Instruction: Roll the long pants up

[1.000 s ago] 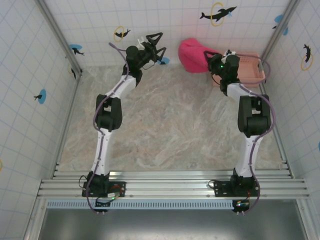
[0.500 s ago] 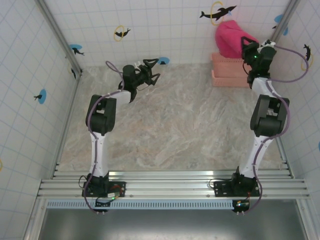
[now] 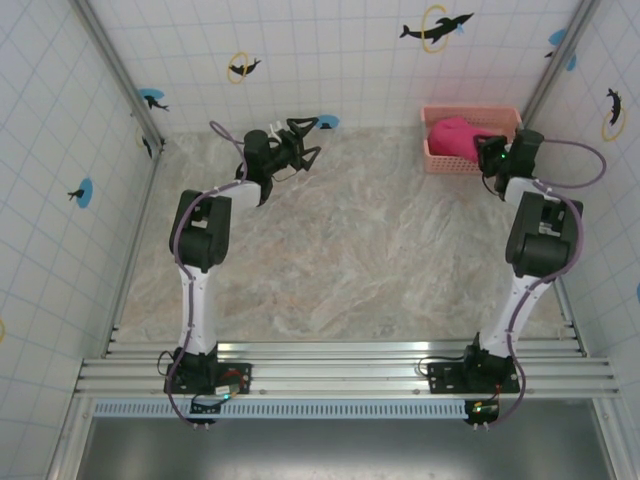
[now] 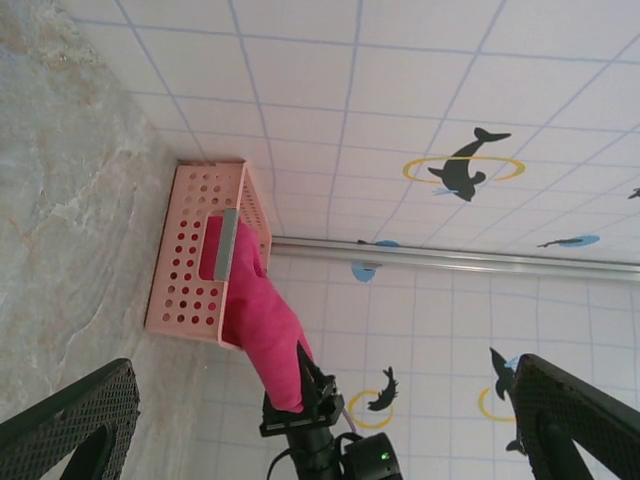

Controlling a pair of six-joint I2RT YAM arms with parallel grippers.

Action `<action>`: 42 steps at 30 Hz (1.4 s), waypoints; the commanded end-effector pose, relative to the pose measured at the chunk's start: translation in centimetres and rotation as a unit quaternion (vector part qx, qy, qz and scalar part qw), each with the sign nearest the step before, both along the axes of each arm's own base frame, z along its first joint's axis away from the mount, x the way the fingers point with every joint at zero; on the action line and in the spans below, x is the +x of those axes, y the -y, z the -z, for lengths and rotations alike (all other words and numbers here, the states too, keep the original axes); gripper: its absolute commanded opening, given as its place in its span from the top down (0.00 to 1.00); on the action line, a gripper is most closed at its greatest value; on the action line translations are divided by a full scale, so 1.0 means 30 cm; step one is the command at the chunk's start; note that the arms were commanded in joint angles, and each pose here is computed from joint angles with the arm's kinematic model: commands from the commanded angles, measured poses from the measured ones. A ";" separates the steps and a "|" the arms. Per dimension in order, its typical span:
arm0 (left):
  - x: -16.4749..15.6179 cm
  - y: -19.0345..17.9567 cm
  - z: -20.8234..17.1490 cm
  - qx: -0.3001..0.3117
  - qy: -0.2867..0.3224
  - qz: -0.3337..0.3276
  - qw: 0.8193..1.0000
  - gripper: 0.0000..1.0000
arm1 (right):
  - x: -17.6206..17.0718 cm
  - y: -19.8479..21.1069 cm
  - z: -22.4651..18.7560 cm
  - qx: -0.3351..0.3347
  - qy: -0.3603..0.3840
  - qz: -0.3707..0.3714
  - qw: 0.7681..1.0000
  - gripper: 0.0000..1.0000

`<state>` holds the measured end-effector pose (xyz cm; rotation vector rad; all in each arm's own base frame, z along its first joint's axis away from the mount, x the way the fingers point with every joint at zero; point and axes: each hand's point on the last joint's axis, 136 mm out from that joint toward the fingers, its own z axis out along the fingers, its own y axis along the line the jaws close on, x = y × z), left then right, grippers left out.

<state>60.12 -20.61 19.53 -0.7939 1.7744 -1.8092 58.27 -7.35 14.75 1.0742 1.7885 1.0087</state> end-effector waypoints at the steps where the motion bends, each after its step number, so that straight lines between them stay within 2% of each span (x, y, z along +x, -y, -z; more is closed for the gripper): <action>1: -0.021 0.005 -0.028 0.016 0.023 0.014 1.000 0.03 | -0.040 -0.052 -0.133 -0.020 -0.003 -0.029 0.999 0.60; 3: -0.029 0.004 -0.010 0.021 0.018 0.016 0.999 0.03 | -0.064 -0.060 -0.122 -0.032 -0.031 -0.036 0.998 0.43; 6: -0.044 -0.002 0.029 0.032 0.008 0.019 0.999 0.03 | -0.125 -0.043 -0.111 -0.059 -0.069 -0.025 0.996 0.26; 7: -0.050 -0.006 0.041 0.038 0.006 0.020 0.999 0.03 | -0.146 -0.030 -0.116 -0.069 -0.073 -0.018 0.995 0.10; 8: -0.057 -0.007 0.054 0.044 0.003 0.023 0.999 0.03 | -0.163 -0.018 -0.118 -0.074 -0.080 -0.013 0.994 0.02; 11: -0.083 -0.014 0.093 0.082 -0.006 0.041 0.996 0.02 | -0.216 0.015 -0.139 -0.090 -0.095 -0.001 0.991 0.02; 14: -0.114 -0.023 0.113 0.144 -0.014 0.071 0.987 0.02 | -0.319 0.082 -0.166 -0.139 -0.141 0.034 0.980 0.02; 17: -0.158 -0.058 0.125 0.240 -0.024 0.098 0.966 0.02 | -0.447 0.127 -0.173 -0.176 -0.197 0.050 0.963 0.02; 20: -0.216 -0.136 0.104 0.372 -0.018 0.121 0.920 0.02 | -0.553 0.133 -0.144 -0.201 -0.221 0.044 0.953 0.02; 22: -0.268 -0.210 0.083 0.449 -0.015 0.134 0.883 0.03 | -0.627 0.118 -0.116 -0.217 -0.226 0.039 0.949 0.02; 24: -0.302 -0.304 0.077 0.482 -0.004 0.127 0.867 0.02 | -0.689 0.094 -0.102 -0.241 -0.226 0.026 0.943 0.02; 26: -0.352 -0.451 0.092 0.520 -0.028 0.089 0.849 0.03 | -0.758 0.067 -0.071 -0.275 -0.232 0.007 0.933 0.02; 27: -0.388 -0.533 0.104 0.549 -0.036 0.063 0.833 0.03 | -0.788 0.050 -0.054 -0.293 -0.230 -0.005 0.928 0.02; 29: -0.463 -0.660 0.118 0.622 -0.043 0.020 0.782 0.03 | -0.829 0.011 -0.028 -0.326 -0.213 -0.032 0.921 0.02; 30: -0.503 -0.708 0.134 0.665 -0.037 0.009 0.746 0.03 | -0.843 -0.012 -0.010 -0.345 -0.200 -0.047 0.916 0.02; 31: -0.526 -0.721 0.144 0.692 -0.008 0.009 0.722 0.03 | -0.855 -0.038 0.011 -0.361 -0.187 -0.064 0.911 0.02; 34: -0.575 -0.709 0.167 0.730 0.071 0.009 0.680 0.03 | -0.879 -0.072 0.078 -0.398 -0.169 -0.080 0.898 0.02; 35: -0.589 -0.712 0.186 0.740 0.079 0.009 0.668 0.03 | -0.881 -0.084 0.091 -0.411 -0.161 -0.084 0.893 0.02; 36: -0.603 -0.714 0.210 0.758 0.094 0.020 0.645 0.03 | -0.880 -0.096 0.100 -0.432 -0.150 -0.085 0.885 0.02; 39: -0.645 -0.746 0.305 0.778 0.083 0.017 0.623 0.03 | -0.860 -0.148 0.085 -0.513 -0.105 -0.101 0.846 0.02; 42: -0.666 -0.739 0.325 0.778 0.119 -0.032 0.616 0.03 | -0.820 -0.196 0.072 -0.540 -0.055 -0.124 0.831 0.02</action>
